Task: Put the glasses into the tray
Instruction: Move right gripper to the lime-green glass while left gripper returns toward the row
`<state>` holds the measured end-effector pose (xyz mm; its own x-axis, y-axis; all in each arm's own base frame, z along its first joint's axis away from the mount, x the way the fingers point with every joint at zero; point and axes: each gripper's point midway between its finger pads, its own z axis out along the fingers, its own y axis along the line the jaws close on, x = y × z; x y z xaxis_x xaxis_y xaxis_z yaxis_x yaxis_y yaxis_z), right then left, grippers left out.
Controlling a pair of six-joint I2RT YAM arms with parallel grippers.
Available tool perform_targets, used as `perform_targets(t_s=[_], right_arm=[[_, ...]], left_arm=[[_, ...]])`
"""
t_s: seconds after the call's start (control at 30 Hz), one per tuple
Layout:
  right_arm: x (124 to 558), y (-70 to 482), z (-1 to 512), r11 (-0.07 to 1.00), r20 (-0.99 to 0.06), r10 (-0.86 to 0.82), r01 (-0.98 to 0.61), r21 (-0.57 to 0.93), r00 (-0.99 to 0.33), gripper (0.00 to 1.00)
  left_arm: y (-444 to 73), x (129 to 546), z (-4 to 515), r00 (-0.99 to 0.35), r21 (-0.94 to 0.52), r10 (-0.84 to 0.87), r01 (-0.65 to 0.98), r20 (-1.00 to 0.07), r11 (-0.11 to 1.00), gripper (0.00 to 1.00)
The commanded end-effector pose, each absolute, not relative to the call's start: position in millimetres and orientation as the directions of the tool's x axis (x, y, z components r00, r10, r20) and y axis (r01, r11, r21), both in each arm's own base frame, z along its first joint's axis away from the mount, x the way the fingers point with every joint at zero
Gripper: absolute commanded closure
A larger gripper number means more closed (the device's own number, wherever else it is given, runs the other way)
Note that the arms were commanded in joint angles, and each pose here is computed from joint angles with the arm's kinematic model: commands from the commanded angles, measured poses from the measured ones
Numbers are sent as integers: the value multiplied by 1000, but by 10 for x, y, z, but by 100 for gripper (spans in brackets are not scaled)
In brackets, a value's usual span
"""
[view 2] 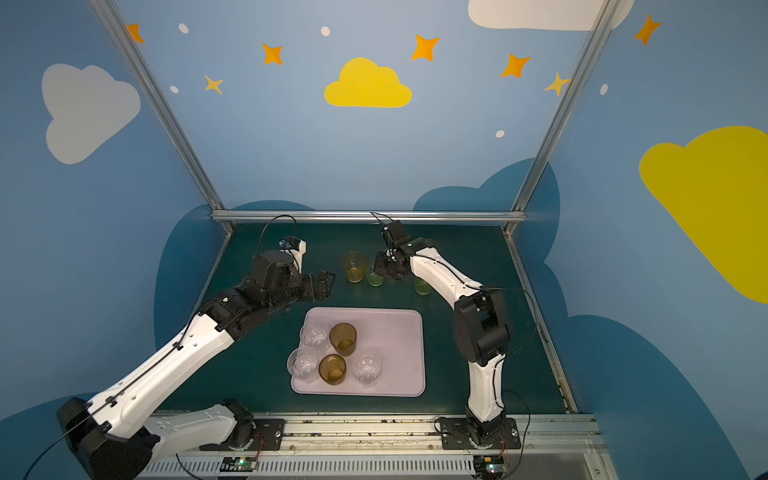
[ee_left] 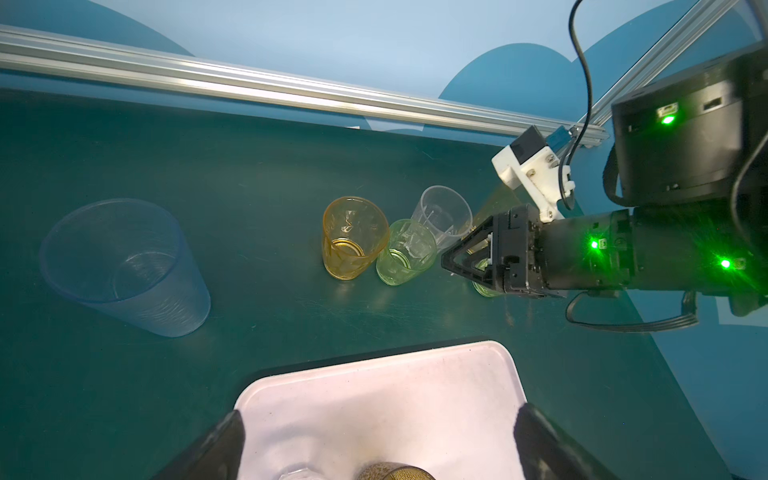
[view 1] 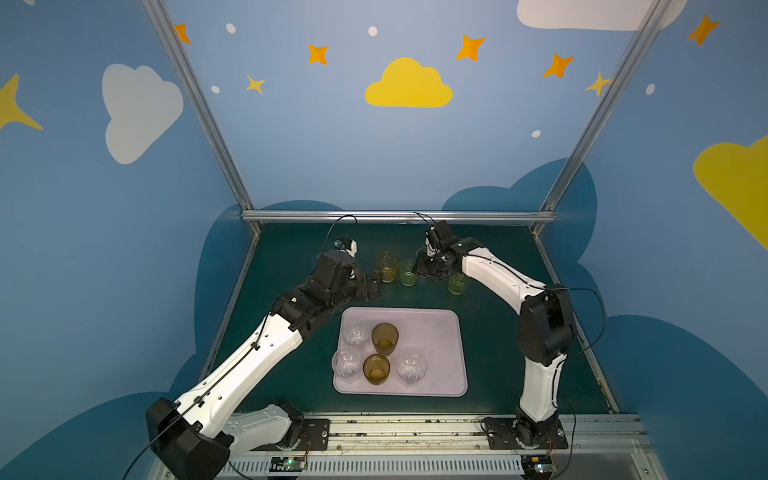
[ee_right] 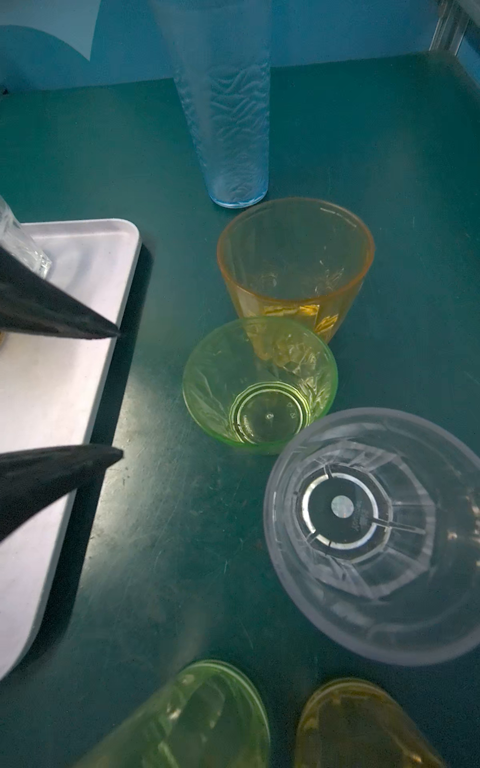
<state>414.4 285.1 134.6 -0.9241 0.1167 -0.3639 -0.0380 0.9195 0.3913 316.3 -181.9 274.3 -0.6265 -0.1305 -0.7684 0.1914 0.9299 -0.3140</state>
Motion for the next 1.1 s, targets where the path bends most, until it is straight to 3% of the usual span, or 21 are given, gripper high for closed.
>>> perform_targets(t_s=[0.0, 1.07], right_arm=[[4246, 2797, 1255, 932, -371, 130, -14, 361, -919, 64], [4599, 2834, 1054, 924, -407, 177, 9, 382, -896, 77]], left_arm=[[-1785, 3177, 2798, -604, -309, -136, 193, -785, 931, 0], [-1795, 3158, 2690, -639, -318, -138, 175, -756, 932, 0]])
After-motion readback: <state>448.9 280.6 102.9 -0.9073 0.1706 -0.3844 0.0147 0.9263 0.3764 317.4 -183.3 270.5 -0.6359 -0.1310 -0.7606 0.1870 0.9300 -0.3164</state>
